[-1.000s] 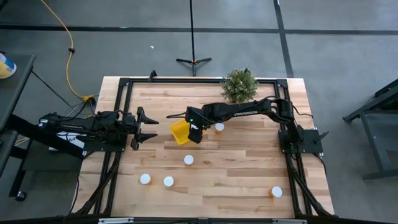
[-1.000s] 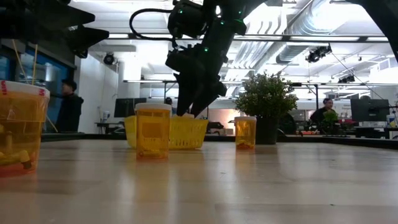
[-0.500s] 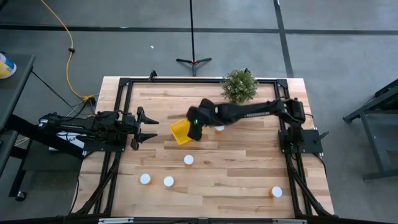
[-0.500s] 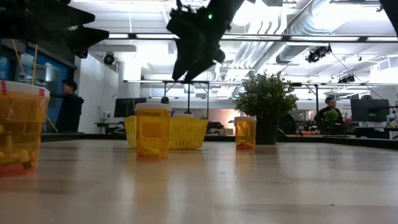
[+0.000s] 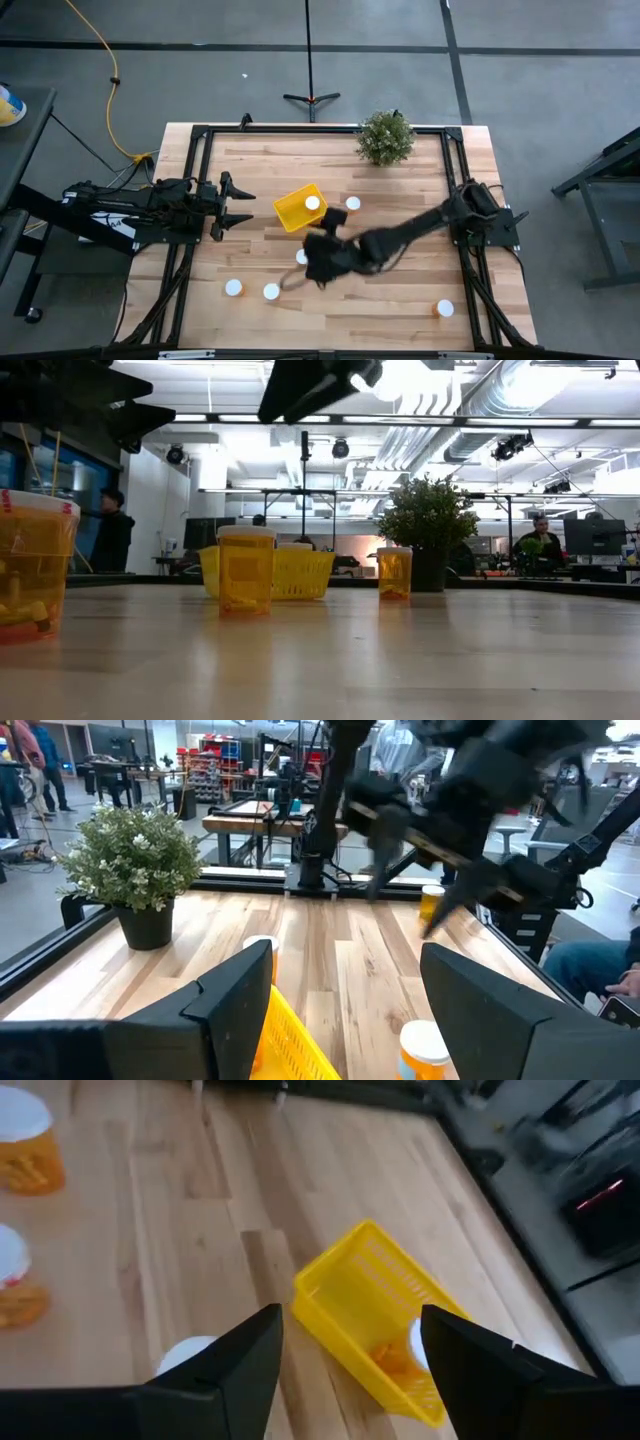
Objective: Pick and place pill bottles into a basket
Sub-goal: Put the yellow pill bottle into the bin
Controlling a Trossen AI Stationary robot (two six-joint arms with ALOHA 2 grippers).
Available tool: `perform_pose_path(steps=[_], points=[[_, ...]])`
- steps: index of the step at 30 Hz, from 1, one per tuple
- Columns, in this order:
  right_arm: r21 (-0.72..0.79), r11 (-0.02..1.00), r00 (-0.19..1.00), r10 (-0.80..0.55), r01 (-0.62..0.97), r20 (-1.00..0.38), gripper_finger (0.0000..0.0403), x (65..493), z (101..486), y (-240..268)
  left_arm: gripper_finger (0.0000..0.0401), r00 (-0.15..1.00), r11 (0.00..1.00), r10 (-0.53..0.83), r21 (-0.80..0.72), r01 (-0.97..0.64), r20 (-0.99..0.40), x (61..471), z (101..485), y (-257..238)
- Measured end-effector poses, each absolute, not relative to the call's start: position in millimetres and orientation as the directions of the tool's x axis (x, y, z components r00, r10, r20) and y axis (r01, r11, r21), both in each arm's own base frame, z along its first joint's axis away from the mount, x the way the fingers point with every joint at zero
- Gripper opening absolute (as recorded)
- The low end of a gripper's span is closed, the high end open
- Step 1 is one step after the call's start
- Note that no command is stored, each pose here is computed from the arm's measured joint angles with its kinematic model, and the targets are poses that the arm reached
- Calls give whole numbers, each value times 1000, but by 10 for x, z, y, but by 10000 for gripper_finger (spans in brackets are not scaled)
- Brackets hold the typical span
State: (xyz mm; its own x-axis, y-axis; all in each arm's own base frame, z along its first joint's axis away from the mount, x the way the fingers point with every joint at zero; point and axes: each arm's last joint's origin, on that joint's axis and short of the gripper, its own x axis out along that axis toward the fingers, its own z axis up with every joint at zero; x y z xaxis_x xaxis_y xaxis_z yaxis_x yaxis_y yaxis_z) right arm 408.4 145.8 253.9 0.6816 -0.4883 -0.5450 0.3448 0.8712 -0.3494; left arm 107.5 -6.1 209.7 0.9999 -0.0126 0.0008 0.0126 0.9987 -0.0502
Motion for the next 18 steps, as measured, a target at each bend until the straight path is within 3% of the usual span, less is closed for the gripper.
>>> perform_pose_path(steps=[4,8,11,14,18], points=[[-420,824,690,-555,380,-465,215,3965,2515,1739,289,1000,999,-13,-50,13,1,1075,2097,-61],[-332,881,715,-468,336,-519,196,3931,2502,1846,289,1000,999,-13,-50,13,0,1075,2097,-61],[-183,959,758,-282,215,-588,182,4022,2494,1865,289,1000,999,-12,-50,12,0,1075,2096,-61],[-75,997,789,-45,-1,-613,170,4138,2469,1903,289,1000,999,-13,-50,13,0,1075,2097,-61],[-100,972,828,125,-212,-546,154,4224,2535,1948,289,1000,999,-12,-50,12,0,1075,2097,-60]])
